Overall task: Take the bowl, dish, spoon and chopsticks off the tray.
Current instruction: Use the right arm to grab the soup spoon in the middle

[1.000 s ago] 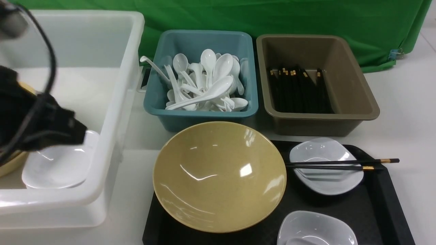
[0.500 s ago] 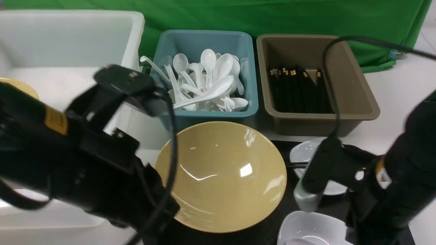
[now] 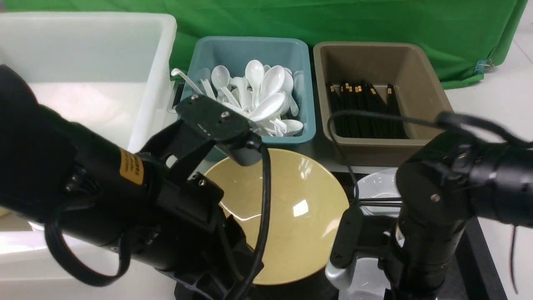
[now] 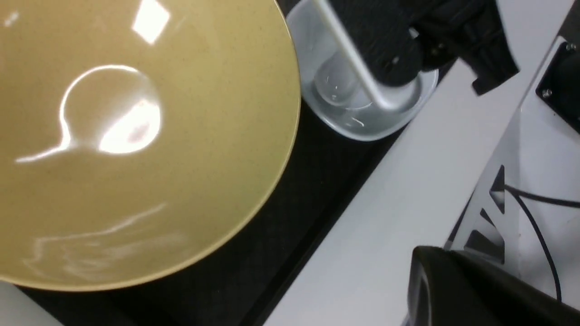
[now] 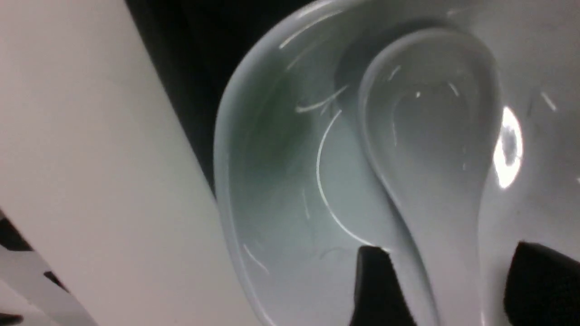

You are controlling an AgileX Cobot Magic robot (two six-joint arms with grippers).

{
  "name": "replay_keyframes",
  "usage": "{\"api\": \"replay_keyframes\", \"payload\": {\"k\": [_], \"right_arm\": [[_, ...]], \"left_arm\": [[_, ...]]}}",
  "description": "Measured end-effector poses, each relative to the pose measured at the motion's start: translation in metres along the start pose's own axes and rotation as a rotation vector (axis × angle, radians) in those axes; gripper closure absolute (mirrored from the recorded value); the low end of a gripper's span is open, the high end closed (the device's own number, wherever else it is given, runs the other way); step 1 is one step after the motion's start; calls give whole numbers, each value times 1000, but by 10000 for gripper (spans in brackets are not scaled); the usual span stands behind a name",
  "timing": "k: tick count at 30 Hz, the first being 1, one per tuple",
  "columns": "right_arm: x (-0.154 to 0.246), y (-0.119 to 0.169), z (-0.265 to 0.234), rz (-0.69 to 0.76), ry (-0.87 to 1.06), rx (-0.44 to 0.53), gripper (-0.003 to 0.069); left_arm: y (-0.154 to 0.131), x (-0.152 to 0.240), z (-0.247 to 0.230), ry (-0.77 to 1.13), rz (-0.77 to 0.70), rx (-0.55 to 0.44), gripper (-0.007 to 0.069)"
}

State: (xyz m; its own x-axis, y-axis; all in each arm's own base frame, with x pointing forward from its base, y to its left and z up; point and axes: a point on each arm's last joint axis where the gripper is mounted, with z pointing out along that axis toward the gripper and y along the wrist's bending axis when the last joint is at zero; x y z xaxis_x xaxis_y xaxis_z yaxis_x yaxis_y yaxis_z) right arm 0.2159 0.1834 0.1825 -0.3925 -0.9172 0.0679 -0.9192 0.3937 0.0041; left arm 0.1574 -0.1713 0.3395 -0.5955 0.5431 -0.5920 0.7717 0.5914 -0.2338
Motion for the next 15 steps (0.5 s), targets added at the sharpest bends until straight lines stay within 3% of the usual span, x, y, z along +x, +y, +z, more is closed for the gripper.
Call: {"api": "replay_keyframes", "payload": {"k": [6,8,11,15], "right_arm": [[1,-2,20,-20,42,9,294],[2,-2,21,-22,47,10,348],[3,-1,20,-23,62,5,511],[10,2,8,-17,67,6,503]], "left_arm": [[0,-1,0,-12,1,-3,627],[0,-1,0,-12,2,-3,627],[0,-1,0,-15,1,-3,627],[0,-2,0,-21,1,-4,627]]}}
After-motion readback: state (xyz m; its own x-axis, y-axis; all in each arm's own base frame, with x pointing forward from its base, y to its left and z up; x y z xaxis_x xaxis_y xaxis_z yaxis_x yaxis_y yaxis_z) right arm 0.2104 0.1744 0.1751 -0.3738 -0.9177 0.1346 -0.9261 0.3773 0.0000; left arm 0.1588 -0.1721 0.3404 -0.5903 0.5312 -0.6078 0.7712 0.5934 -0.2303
